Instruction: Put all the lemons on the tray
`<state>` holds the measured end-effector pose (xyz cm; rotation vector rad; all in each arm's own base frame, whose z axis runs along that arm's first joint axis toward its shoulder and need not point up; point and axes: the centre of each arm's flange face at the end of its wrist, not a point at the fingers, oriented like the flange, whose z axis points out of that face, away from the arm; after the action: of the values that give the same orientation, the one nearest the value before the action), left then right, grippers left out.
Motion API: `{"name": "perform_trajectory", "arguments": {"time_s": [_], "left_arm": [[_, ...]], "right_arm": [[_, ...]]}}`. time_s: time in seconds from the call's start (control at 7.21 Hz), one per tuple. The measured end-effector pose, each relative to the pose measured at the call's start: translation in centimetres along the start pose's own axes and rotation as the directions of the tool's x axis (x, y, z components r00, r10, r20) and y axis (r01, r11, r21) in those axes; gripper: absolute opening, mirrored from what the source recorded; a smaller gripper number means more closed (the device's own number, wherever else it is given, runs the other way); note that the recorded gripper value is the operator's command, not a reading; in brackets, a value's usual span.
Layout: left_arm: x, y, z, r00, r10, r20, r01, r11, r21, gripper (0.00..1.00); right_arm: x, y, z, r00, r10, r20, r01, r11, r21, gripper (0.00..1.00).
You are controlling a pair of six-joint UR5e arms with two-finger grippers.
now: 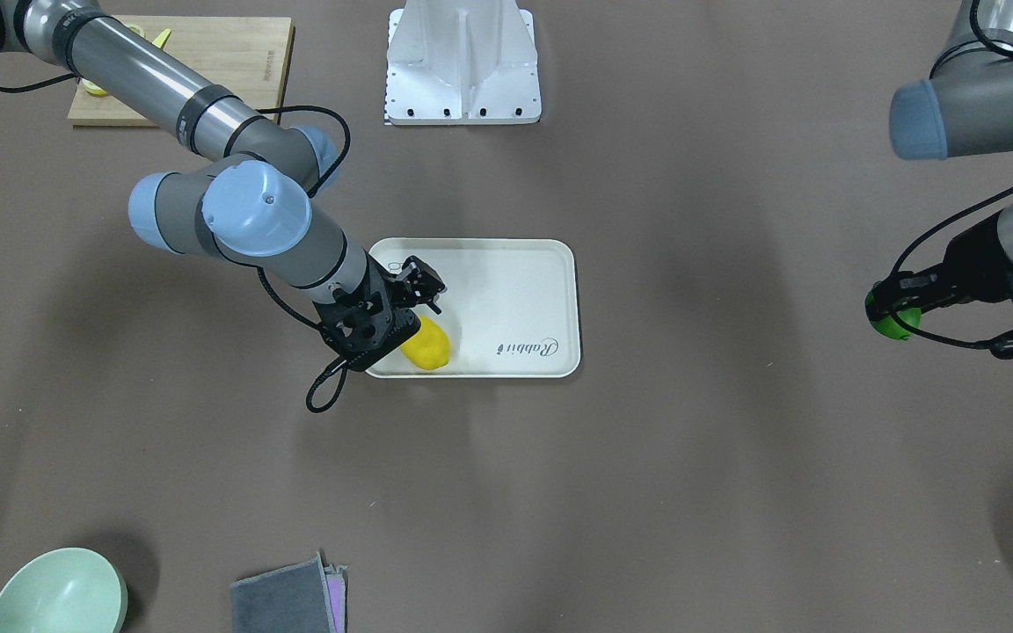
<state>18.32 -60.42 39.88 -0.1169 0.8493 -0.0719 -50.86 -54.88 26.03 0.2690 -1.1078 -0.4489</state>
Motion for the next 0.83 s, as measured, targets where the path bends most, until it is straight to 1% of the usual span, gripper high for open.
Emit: {"name": "perform_trajectory", "arguments": {"time_s": [0.28,0.42,0.55,0.83], "left_arm": [[4.2,0.4,0.2,0.999,-0.039,-0.005,0.039,0.999,0.0,0.0],[7.2,1.2,1.5,0.999,-0.054,-0.005,0.054,0.998,-0.018,0.0],[10.9,2.4,3.0,0.998,-0.068,0.002,0.068,0.997,-0.03,0.0],[18.4,5.3,5.4,0.996,-0.082,0.017,0.083,0.996,-0.032,0.0]], "right_arm": [[3.9,-1.0,-3.9,0.999,0.018,0.03,-0.019,1.0,0.017,1.0],[7.3,-0.7,-6.0,0.999,0.012,0.041,-0.013,1.0,0.023,1.0],[11.5,0.5,-8.1,0.998,-0.003,0.057,0.001,1.0,0.031,1.0],[19.9,4.6,-12.9,0.994,-0.011,0.108,0.005,0.998,0.061,0.99]]}}
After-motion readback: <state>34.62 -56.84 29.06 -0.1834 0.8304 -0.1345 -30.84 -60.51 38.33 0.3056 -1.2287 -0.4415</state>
